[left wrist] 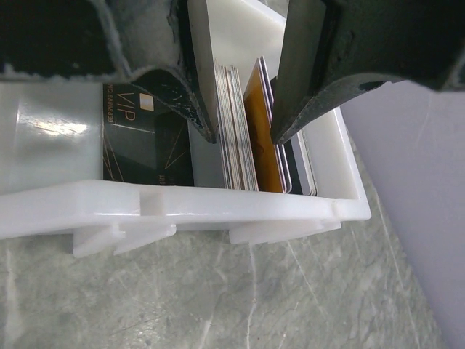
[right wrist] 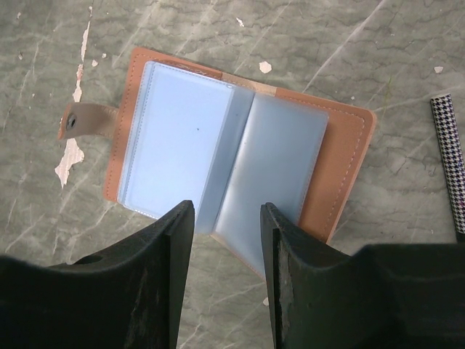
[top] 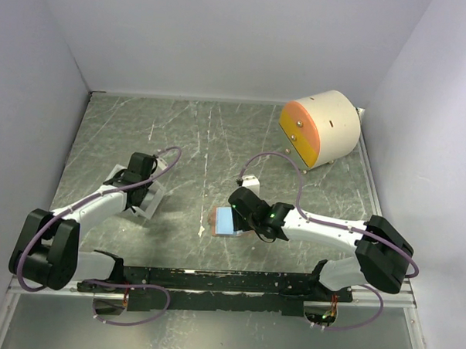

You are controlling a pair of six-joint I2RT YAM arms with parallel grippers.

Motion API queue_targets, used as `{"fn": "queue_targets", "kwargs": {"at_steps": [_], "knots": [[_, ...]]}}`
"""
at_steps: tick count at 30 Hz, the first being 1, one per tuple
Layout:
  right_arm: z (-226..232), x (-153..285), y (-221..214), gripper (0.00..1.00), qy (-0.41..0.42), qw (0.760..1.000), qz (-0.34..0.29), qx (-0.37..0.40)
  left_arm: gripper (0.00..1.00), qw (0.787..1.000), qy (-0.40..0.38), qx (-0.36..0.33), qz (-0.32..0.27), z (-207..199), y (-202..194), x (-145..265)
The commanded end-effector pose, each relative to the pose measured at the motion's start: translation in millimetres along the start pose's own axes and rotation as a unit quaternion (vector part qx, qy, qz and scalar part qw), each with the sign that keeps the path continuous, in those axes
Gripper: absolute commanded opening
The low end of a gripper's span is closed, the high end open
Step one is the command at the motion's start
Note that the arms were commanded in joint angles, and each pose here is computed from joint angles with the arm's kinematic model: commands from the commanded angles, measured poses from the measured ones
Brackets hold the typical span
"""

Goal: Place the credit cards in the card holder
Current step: Pick up the credit card from the storage box.

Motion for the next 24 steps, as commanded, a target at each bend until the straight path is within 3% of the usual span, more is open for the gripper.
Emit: {"fn": "queue_targets", "kwargs": {"at_steps": [1,13,24], "knots": [[4,4,10,0.42,0.009,1.0,-0.014,-0.006,0.47,0.999,0.043,-0.003,0.0,22,12,0],[5,2,7,0.42,0.01,1.0,-0.01,-0.007,0.34,0.997,0.073,-0.02,0.018,34,9,-1],[7,3,8,0.42,0.015,1.0,-0.011,-0.008,0.43,0.997,0.062,-0.03,0.037,27,4,-11]]}}
Point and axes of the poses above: each gripper's point midway between its finger pads, its own x axis back along the fingers, its own z axis along the line the jaws close on, y = z × x, the point moved 1 cm from there along x, back along the fingers, and after that the axes turned 8 degrees about -x, right-handed, at the moved point
